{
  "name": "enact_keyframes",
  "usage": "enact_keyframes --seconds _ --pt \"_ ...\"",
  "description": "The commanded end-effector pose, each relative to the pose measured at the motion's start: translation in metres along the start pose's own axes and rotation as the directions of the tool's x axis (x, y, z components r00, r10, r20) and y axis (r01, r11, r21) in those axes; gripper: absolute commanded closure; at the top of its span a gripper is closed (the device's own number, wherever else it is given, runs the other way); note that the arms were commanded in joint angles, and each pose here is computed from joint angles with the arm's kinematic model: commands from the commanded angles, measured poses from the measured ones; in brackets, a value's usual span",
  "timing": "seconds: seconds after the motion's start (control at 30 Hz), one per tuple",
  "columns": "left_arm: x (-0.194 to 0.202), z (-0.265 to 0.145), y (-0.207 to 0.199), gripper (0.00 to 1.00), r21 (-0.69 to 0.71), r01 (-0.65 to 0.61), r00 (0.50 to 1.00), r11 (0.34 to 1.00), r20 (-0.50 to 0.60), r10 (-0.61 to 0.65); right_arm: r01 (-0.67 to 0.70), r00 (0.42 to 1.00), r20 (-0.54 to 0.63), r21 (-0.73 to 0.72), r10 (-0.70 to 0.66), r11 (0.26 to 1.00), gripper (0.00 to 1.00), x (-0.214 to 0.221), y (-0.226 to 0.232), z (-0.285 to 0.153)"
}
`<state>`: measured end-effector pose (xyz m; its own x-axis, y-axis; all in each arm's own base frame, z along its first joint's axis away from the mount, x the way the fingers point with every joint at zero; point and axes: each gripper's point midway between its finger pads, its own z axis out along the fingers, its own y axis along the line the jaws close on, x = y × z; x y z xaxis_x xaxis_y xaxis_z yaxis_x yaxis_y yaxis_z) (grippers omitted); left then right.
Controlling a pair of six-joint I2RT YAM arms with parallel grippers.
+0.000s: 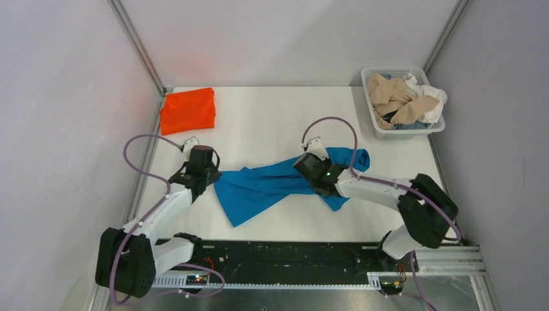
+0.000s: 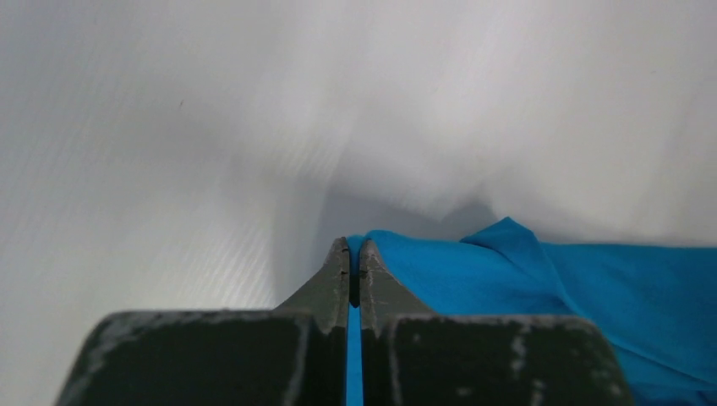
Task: Fold and stack the t-shirts
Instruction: Flatten out the tshirt
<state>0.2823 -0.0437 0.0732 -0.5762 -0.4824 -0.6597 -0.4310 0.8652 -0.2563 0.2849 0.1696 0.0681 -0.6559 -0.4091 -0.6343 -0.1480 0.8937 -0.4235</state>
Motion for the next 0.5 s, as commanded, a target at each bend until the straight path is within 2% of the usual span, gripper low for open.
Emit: enact_keyframes --seconds 0.0,0.13,0.27,0.33,0.37,0.4,0.43,0.47 --pt "-0.048 -0.017 -0.021 1.00 0.057 0.036 0.991 0.998 0.125 -0.043 -0.186 0.971 0.165 0.062 0.173 0.981 1.00 -0.052 -0.044 -0.026" --pt "-0.091 -0.051 -0.043 1.00 0.163 0.076 0.966 0.984 0.233 -0.113 -0.273 0.928 0.275 0.053 0.249 0.960 1.00 -0.081 -0.083 -0.051" --pt "-0.144 -0.116 -0.069 1.00 0.331 0.064 0.914 0.941 0.359 -0.188 -0.339 0.848 0.419 -0.043 0.325 0.940 1.00 -0.114 -0.118 -0.097" --pt "-0.163 -0.155 -0.078 1.00 0.420 0.034 0.885 0.907 0.410 -0.222 -0.376 0.768 0.512 -0.126 0.384 0.918 1.00 -0.131 -0.146 -0.138" --pt "-0.172 -0.177 -0.078 1.00 0.459 0.014 0.865 0.888 0.440 -0.241 -0.343 0.755 0.533 -0.176 0.382 0.923 1.00 -0.136 -0.148 -0.150" --pt "-0.184 -0.209 -0.081 1.00 0.518 -0.017 0.837 0.855 0.476 -0.272 -0.344 0.706 0.573 -0.236 0.416 0.909 1.00 -0.142 -0.161 -0.176" --pt "-0.189 -0.226 -0.082 1.00 0.546 -0.034 0.822 0.837 0.492 -0.287 -0.285 0.693 0.587 -0.312 0.420 0.906 1.00 -0.146 -0.156 -0.192" --pt "-0.198 -0.260 -0.082 1.00 0.596 -0.069 0.791 0.800 0.521 -0.320 -0.283 0.628 0.622 -0.378 0.468 0.882 1.00 -0.152 -0.172 -0.221"
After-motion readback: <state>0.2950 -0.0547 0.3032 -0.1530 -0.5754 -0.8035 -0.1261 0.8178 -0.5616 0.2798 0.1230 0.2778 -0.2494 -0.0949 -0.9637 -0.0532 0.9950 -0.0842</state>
